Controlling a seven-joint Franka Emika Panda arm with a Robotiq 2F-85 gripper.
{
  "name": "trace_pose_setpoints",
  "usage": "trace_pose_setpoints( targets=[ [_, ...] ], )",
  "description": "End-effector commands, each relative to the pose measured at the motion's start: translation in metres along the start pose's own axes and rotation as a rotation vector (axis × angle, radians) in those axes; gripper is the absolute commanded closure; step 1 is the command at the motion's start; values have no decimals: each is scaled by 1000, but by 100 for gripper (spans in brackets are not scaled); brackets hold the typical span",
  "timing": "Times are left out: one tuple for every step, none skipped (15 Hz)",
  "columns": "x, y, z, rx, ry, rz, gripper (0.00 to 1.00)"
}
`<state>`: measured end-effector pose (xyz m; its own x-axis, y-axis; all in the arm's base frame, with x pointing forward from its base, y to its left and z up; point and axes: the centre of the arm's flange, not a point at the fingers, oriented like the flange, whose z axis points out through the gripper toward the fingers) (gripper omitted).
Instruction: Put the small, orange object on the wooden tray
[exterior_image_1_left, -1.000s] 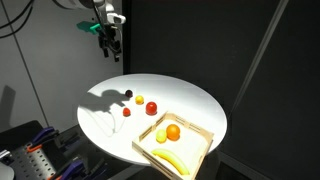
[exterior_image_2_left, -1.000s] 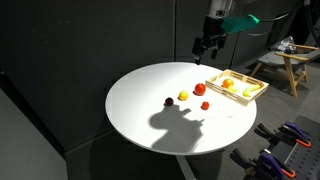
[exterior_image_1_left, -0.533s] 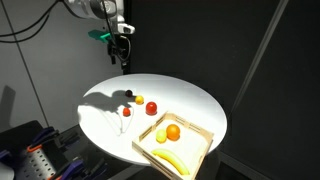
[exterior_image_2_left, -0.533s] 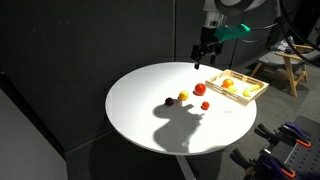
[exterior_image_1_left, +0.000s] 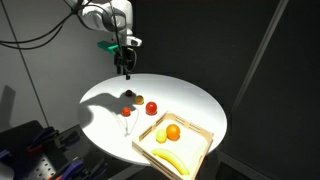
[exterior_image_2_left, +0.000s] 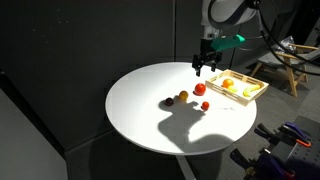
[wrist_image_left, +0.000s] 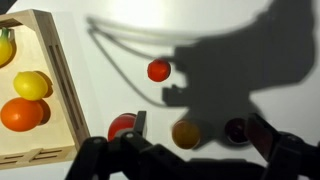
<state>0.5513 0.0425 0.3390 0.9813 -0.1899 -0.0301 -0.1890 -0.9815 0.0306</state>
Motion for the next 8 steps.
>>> trace_pose_setpoints(
  targets=[
    [15, 4, 16, -32, -19, 26, 0],
    [16, 6, 21, -39, -23, 27, 0],
    [17, 7, 25, -44, -28, 29, 0],
    [19, 9, 28, -48, -28, 30, 0],
    [20, 10, 30, -48, -28, 29, 0],
    [21, 11, 32, -46, -25, 28, 0],
    [22, 11, 33, -44, -26, 28, 0],
    [23, 12, 33, -44, -24, 26, 0]
  ],
)
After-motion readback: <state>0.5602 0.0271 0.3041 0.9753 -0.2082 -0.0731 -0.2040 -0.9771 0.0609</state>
